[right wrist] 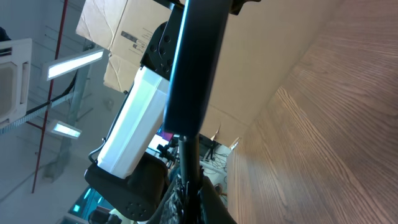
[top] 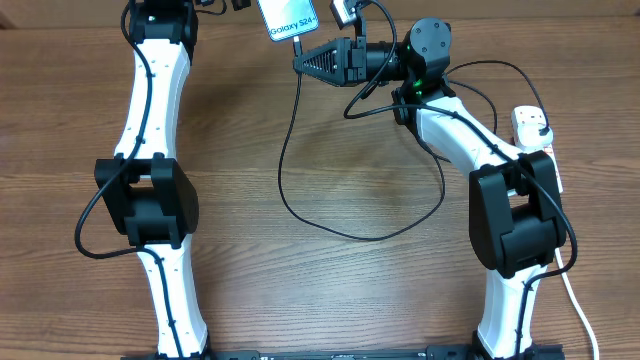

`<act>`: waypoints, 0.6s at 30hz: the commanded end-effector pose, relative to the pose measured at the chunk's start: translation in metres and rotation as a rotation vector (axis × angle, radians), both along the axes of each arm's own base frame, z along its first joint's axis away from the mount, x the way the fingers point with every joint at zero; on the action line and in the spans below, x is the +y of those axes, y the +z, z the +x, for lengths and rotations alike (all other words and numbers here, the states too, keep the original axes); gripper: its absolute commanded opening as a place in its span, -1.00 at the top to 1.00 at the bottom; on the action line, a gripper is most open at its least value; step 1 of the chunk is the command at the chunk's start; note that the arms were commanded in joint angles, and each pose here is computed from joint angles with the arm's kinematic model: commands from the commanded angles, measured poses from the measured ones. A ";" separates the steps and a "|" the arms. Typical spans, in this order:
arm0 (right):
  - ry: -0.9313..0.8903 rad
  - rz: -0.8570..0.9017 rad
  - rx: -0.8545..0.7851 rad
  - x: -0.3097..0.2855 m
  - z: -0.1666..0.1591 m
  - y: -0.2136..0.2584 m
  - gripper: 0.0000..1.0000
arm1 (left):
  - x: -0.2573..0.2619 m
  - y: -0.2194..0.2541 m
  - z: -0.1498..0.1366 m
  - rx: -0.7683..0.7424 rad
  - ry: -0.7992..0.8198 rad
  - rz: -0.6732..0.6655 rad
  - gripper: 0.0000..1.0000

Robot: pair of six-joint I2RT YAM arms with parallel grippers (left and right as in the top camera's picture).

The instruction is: Plug charger to phone and switch on socket

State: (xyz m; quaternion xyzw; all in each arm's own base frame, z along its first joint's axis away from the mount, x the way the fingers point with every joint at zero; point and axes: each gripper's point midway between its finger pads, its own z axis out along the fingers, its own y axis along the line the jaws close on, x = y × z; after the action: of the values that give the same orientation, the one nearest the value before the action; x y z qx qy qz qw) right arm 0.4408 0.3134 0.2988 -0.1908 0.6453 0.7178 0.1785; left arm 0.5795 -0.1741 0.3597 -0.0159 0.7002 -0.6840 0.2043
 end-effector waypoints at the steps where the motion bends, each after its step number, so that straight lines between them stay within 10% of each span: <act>1: -0.013 0.010 -0.021 -0.001 0.001 0.007 0.92 | -0.005 0.009 -0.007 -0.026 -0.022 0.001 0.92; 18: -0.022 0.013 -0.020 -0.001 0.003 0.008 0.92 | -0.008 0.008 -0.015 -0.055 -0.069 0.012 0.91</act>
State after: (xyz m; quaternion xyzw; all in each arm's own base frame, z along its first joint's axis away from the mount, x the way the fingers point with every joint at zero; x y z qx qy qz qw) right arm 0.4396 0.3134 0.2984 -0.1936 0.6455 0.7176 0.1759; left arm 0.5770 -0.1748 0.3596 -0.0090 0.7005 -0.6847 0.2008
